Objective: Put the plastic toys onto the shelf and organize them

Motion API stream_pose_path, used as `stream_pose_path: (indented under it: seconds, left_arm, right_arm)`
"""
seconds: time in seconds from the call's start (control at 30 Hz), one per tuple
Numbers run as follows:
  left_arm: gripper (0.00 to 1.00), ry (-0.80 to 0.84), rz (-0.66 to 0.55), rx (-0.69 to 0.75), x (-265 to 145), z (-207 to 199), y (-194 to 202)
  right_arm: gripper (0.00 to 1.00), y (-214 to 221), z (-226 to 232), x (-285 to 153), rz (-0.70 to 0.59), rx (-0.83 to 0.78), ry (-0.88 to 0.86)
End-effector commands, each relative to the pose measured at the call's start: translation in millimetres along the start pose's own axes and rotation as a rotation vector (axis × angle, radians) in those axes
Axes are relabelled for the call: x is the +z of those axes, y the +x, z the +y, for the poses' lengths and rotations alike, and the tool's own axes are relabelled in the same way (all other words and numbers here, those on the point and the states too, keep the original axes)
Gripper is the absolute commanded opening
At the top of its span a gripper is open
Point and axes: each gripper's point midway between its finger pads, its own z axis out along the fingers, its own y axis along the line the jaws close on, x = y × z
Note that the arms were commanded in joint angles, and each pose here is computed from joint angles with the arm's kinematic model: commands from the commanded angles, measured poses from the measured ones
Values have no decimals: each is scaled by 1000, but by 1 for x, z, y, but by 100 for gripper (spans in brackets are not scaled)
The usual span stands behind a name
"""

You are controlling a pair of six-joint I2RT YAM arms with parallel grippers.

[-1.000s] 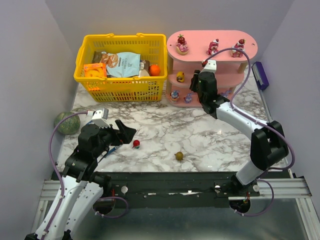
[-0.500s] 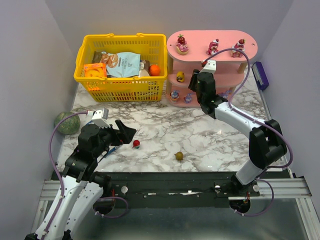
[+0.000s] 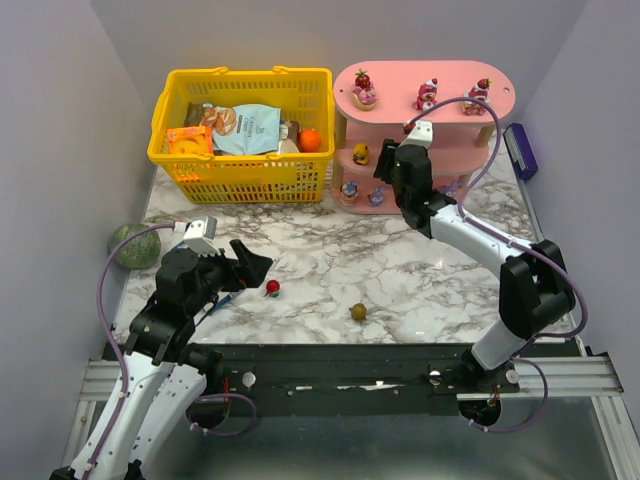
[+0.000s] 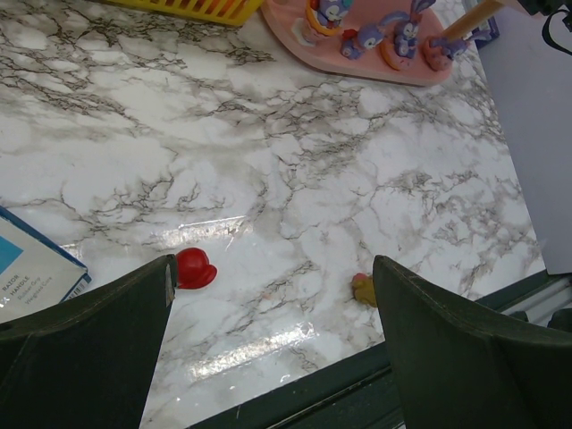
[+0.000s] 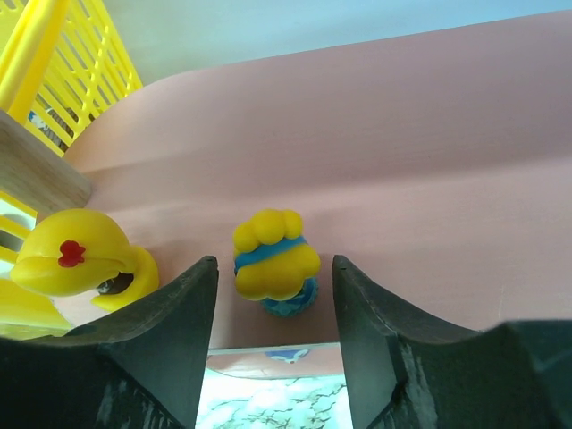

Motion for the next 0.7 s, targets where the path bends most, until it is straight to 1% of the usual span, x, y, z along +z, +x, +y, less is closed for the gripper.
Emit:
stream_pose_path:
  seconds: [0.0, 0.13, 0.47, 0.53, 0.67]
  left_arm:
    - [99, 17, -8, 15, -1, -1, 0]
    - [99, 18, -12, 15, -1, -2, -1]
    - [99, 13, -15, 15, -2, -1, -2]
    - [99, 12, -16, 15, -2, 0, -1]
    - [99, 13, -21, 16, -3, -1, -2]
  right_arm:
    - [64, 33, -14, -9, 103, -28, 22]
    - [65, 20, -12, -21, 78, -13, -15]
    - [66, 4, -8, -55, 46, 2, -119]
    - [66, -5, -8, -69, 35, 18, -141]
    - [67, -5, 5, -103, 58, 39, -247]
